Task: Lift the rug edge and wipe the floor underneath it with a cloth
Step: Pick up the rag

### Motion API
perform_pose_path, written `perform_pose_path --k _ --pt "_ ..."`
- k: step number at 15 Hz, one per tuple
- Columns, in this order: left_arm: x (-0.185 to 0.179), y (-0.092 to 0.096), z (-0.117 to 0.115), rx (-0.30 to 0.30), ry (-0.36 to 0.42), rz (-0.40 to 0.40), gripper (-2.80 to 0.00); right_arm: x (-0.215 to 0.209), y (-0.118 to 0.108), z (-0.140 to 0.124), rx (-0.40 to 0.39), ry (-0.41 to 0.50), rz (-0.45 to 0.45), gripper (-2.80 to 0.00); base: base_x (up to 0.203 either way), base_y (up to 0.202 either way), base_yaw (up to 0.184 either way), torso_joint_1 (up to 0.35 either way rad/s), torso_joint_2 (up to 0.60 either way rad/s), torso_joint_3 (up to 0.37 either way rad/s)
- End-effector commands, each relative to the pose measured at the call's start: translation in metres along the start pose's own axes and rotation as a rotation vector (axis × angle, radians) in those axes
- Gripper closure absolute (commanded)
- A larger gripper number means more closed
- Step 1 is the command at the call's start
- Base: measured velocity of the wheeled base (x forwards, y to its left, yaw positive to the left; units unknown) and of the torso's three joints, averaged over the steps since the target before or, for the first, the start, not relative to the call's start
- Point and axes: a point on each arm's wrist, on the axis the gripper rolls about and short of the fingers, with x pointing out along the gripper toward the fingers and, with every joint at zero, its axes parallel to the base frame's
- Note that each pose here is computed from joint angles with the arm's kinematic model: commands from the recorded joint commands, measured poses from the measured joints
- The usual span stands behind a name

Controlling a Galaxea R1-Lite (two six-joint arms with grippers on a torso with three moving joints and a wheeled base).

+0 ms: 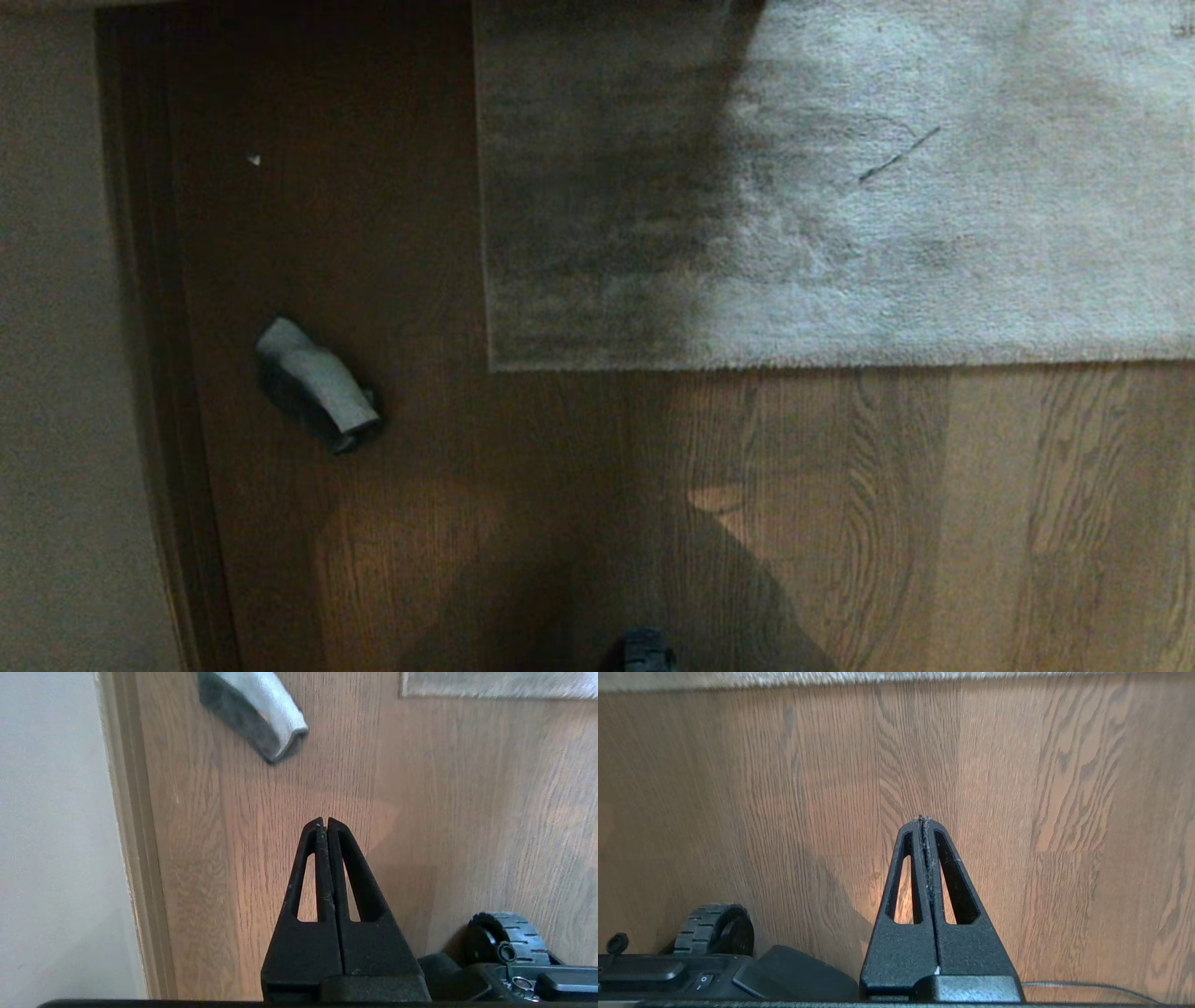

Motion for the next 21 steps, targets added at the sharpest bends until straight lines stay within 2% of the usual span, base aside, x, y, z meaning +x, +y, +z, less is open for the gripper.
perform_pose_path --k 1,9,21 --pt "0.0 0.0 0.0 0.0 0.0 0.0 0.0 0.0001 0.0 0.0 0.0 0.002 0.0 0.0 0.0 0.0 0.0 0.001 0.0 -0.198" --pt "0.0 0.0 0.0 0.0 0.0 0.0 0.0 0.0001 0.0 0.0 0.0 0.002 0.0 0.0 0.0 0.0 0.0 0.004 0.0 -0.179" --pt "0.0 0.0 0.0 0.0 0.0 0.002 0.0 0.0001 0.0 0.0 0.0 0.002 0.0 0.0 0.0 0.0 0.0 0.0 0.0 -0.007"
